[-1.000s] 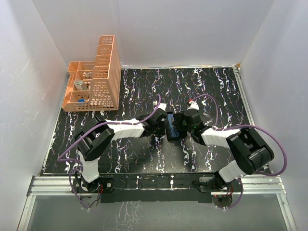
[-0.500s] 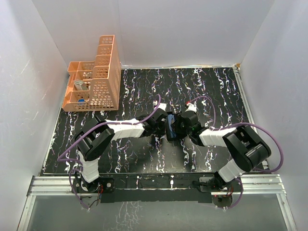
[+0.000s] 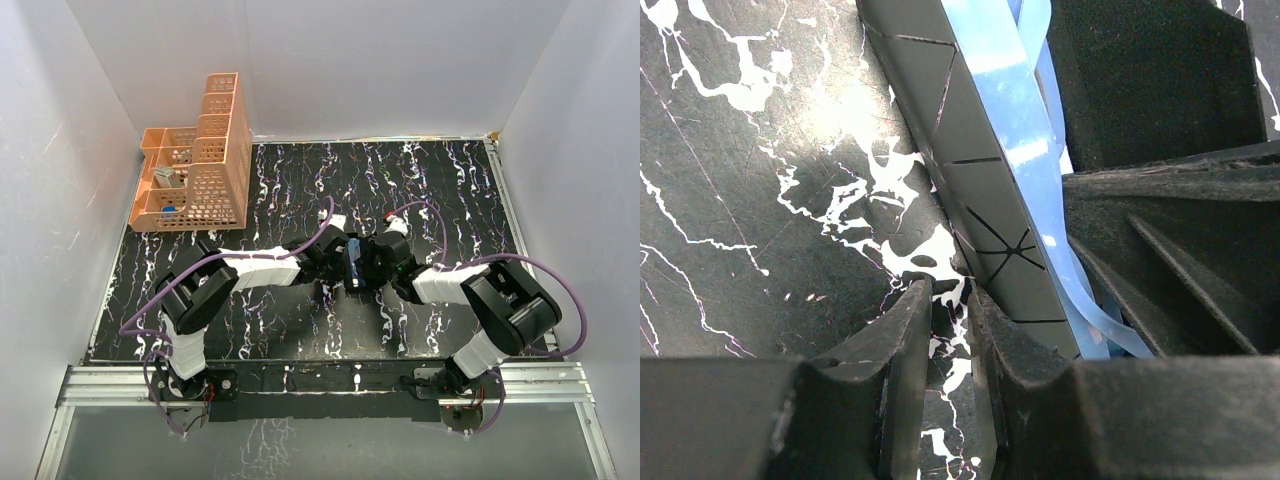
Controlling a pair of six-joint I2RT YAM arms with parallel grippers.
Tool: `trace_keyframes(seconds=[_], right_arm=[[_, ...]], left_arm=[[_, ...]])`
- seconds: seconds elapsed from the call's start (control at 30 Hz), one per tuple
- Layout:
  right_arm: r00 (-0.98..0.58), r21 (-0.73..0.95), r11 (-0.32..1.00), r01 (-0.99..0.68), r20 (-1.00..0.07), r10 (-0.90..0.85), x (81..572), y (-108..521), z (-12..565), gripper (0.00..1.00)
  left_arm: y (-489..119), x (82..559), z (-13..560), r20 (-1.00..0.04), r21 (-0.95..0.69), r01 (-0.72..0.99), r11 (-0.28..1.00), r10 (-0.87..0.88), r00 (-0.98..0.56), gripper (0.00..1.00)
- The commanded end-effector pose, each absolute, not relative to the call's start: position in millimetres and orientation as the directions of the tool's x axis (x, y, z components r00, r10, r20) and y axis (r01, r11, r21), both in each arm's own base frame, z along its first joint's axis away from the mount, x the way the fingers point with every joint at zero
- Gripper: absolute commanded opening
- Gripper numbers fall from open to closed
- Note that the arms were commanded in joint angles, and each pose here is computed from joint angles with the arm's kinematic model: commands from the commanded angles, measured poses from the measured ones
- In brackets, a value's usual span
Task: Organize the sunglasses
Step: Place the sunglasses in the sunglasses case, then close the sunglasses case at the center of the board.
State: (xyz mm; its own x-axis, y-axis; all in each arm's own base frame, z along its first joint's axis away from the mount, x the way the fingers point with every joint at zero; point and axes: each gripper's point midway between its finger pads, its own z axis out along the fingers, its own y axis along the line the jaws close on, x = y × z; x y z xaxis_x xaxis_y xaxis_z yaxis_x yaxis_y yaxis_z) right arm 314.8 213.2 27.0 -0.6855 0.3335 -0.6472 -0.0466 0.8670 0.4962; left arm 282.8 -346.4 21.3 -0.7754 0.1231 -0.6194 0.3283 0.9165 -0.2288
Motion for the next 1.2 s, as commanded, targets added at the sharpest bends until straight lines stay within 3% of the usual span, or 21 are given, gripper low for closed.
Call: trace_keyframes(seconds=[0.0, 0.5, 0.7, 1.17], right_arm=[[-0.614, 0.484, 0.872, -0.074, -0.711, 0.342, 328, 212, 57, 0.0], [-0.542, 0.423, 0.906, -0.031, -0.768, 0.34, 331, 188, 77, 0.0], [-0.471, 0.358, 0.932, 0.057, -0.814, 0.341, 335, 155, 96, 0.0], [-0.533, 0.343, 0.933, 0.104, -0.773, 0.344, 328, 139, 55, 0.0]], left_arm=[[-350, 285, 30, -0.632, -0.239, 0.333, 0.912, 0.114, -0.767, 0.21], [-348, 286, 32, -0.634, -0.233, 0.334, 0.913, 0.118, -0.764, 0.21], [-350, 287, 35, -0.639, -0.231, 0.342, 0.911, 0.123, -0.759, 0.21], [-349, 288, 37, -0.642, -0.222, 0.345, 0.912, 0.129, -0.756, 0.21]])
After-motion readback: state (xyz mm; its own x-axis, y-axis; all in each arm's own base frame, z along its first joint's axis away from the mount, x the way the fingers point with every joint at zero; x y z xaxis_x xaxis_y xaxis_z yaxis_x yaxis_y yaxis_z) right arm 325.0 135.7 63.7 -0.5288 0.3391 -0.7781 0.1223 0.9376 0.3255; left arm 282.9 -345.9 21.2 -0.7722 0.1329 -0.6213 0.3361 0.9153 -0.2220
